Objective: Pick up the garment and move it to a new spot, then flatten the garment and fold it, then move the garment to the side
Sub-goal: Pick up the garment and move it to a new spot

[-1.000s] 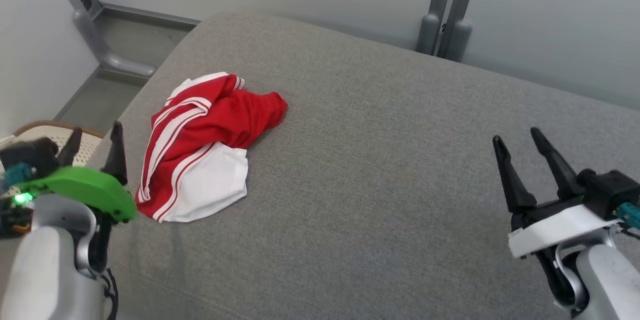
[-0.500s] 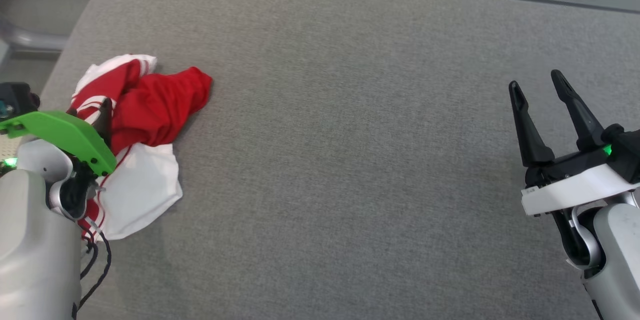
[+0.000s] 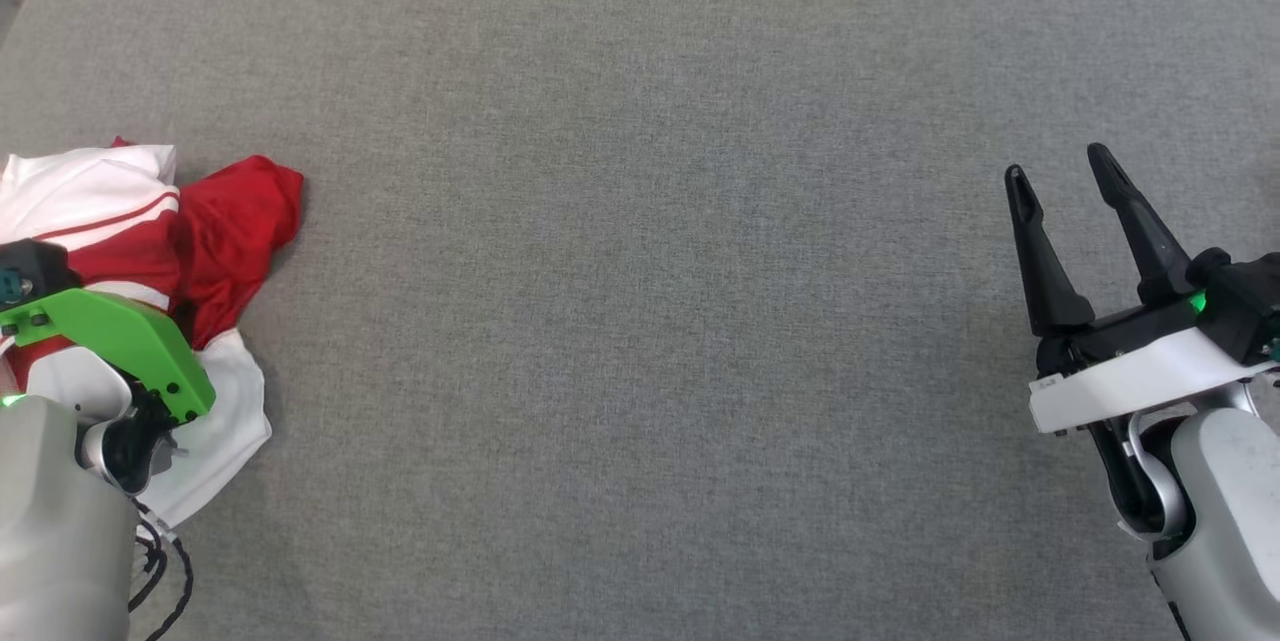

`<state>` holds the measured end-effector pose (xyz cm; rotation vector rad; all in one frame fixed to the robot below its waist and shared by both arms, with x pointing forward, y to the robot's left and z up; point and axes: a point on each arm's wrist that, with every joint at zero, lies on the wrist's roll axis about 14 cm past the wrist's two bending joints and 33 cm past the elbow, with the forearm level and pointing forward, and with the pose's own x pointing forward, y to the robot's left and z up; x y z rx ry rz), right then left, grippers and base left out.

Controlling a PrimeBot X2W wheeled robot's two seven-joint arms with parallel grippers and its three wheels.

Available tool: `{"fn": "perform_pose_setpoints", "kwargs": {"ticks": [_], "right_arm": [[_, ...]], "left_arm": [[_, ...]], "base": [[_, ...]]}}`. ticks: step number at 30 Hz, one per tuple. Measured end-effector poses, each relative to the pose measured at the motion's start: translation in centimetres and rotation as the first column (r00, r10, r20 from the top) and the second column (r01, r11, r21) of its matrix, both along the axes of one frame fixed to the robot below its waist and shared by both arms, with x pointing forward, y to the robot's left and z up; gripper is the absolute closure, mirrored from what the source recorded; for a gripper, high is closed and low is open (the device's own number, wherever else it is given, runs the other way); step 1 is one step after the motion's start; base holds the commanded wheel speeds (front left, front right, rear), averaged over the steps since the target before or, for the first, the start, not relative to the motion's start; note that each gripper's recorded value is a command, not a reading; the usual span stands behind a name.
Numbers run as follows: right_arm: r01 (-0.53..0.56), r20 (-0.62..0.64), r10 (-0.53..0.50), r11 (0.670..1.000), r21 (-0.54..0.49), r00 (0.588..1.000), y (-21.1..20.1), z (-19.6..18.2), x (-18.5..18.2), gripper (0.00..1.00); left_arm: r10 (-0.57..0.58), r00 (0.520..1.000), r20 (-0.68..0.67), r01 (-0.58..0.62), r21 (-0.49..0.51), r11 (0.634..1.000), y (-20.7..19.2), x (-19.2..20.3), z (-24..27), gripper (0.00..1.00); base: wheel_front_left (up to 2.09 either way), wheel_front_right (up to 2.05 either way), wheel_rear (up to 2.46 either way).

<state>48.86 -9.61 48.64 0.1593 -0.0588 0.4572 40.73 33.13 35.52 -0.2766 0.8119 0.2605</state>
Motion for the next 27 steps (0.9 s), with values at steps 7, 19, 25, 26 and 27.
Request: {"fn": "perform_pose_setpoints", "kwargs": {"ticks": [7, 19, 25, 26, 27], "right_arm": [[0.002, -0.004, -0.001, 1.000, 0.021, 1.000, 0.6, 0.9, -1.8, 0.00], [0.061, 0.027, -0.062, 0.997, 0.054, 0.998, -0.6, 3.9, -6.4, 0.00], [0.149, 0.060, -0.152, 0.987, 0.058, 0.987, -3.8, 5.3, -8.4, 0.00], [0.164, 0.065, -0.168, 0.985, 0.058, 0.984, -4.4, 5.6, -8.6, 0.00], [0.174, 0.069, -0.178, 0.983, 0.058, 0.982, -4.8, 5.7, -8.9, 0.00]], "left_arm": [[-0.078, 0.995, 0.066, 0.069, 0.120, 0.990, 1.5, 0.1, 3.2, 1.00], [-0.433, 0.798, 0.419, 0.315, 0.321, 0.893, -6.4, 5.6, 18.2, 1.00], [-0.615, 0.561, 0.554, 0.513, 0.350, 0.784, -17.4, 5.3, 24.0, 1.00], [-0.630, 0.525, 0.573, 0.536, 0.353, 0.767, -19.1, 5.0, 24.6, 1.00], [-0.639, 0.499, 0.585, 0.551, 0.355, 0.755, -20.3, 4.7, 25.0, 1.00]], "base": [[0.00, 0.00, 0.00], [0.00, 0.00, 0.00], [0.00, 0.00, 0.00], [0.00, 0.00, 0.00], [0.00, 0.00, 0.00]]}}
